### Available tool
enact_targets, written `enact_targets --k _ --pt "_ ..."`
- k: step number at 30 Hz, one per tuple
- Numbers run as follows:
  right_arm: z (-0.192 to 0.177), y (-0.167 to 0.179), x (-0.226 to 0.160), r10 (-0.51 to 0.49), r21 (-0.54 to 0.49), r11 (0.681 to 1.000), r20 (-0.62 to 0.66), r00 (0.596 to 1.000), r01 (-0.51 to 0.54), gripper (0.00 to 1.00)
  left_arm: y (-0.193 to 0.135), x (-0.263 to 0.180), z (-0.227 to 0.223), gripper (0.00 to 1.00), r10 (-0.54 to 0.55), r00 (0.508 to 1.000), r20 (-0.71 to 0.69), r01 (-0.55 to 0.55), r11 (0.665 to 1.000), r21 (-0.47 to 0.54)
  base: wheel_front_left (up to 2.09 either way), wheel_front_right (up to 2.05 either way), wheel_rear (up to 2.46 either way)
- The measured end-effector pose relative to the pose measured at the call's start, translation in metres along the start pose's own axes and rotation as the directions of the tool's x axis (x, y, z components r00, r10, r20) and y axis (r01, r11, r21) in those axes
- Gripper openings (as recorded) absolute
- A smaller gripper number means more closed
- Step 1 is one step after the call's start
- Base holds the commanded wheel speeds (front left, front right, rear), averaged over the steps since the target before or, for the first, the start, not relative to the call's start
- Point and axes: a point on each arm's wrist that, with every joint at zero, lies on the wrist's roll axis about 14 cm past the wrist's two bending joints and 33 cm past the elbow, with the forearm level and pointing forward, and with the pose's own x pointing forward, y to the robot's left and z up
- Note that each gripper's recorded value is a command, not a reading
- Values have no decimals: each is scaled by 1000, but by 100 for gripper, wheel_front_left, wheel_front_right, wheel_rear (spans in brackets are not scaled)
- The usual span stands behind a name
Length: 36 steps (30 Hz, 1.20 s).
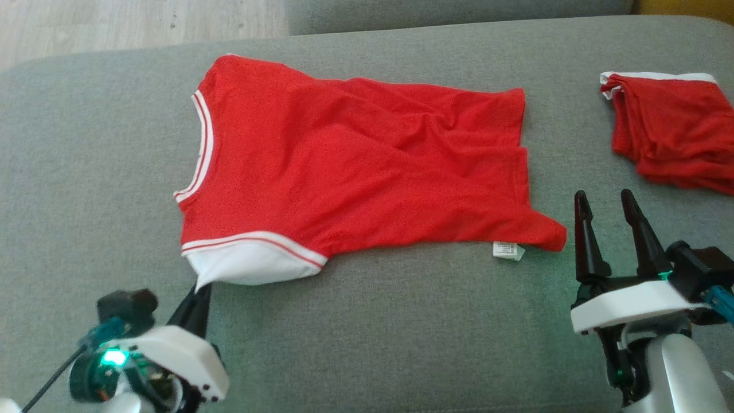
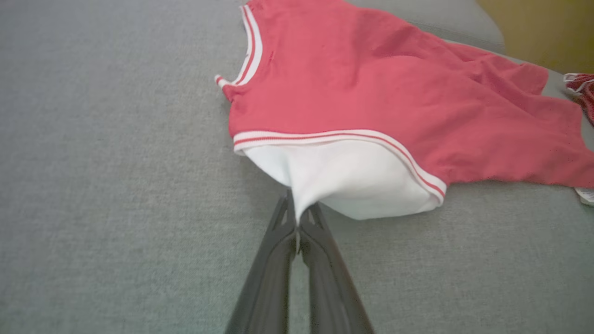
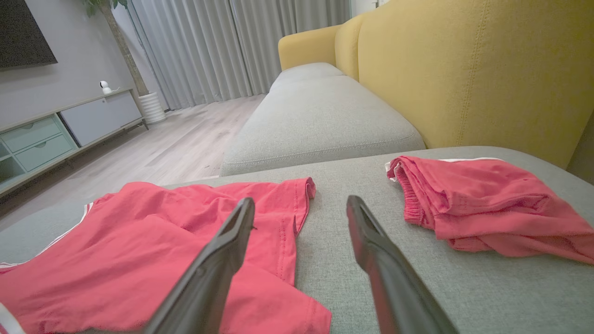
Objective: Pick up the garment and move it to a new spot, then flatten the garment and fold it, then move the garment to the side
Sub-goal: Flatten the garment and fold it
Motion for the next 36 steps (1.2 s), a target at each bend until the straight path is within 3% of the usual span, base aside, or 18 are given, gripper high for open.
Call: enact_targets --k 1,2,3,4,12,17,23,36 --pt "-1 0 0 0 0 1000 -3 1000 0 100 4 -1 -3 0 16 1000 -13 -16 1000 -12 0 0 0" --pt "-1 0 -1 -2 1 1000 -4 1000 2 100 8 -2 -6 19 31 999 -23 -31 999 -13 0 0 0" --pt "-1 -1 -2 -4 2 1000 -4 1000 4 100 10 -2 -9 67 36 999 -34 -36 999 -14 0 0 0" --pt "-2 -2 -3 -7 2 1000 -7 1000 7 100 12 -2 -10 100 45 998 -36 -46 999 -23 0 0 0" --pt "3 -6 -6 -19 0 1000 7 1000 19 100 26 -7 17 100 100 990 100 -97 994 -41 0 0 0" --pt "5 -6 -6 -21 -1 1000 13 1000 21 100 9 -4 33 100 45 983 176 -42 999 -20 0 0 0" --pt "1 -7 -5 -20 -8 1000 -6 1000 20 100 -43 31 29 100 -102 987 121 102 995 5 0 0 0" --pt "-5 -21 -4 -61 -39 997 -33 998 60 100 -51 101 -7 100 -71 990 -120 85 990 115 0 0 0"
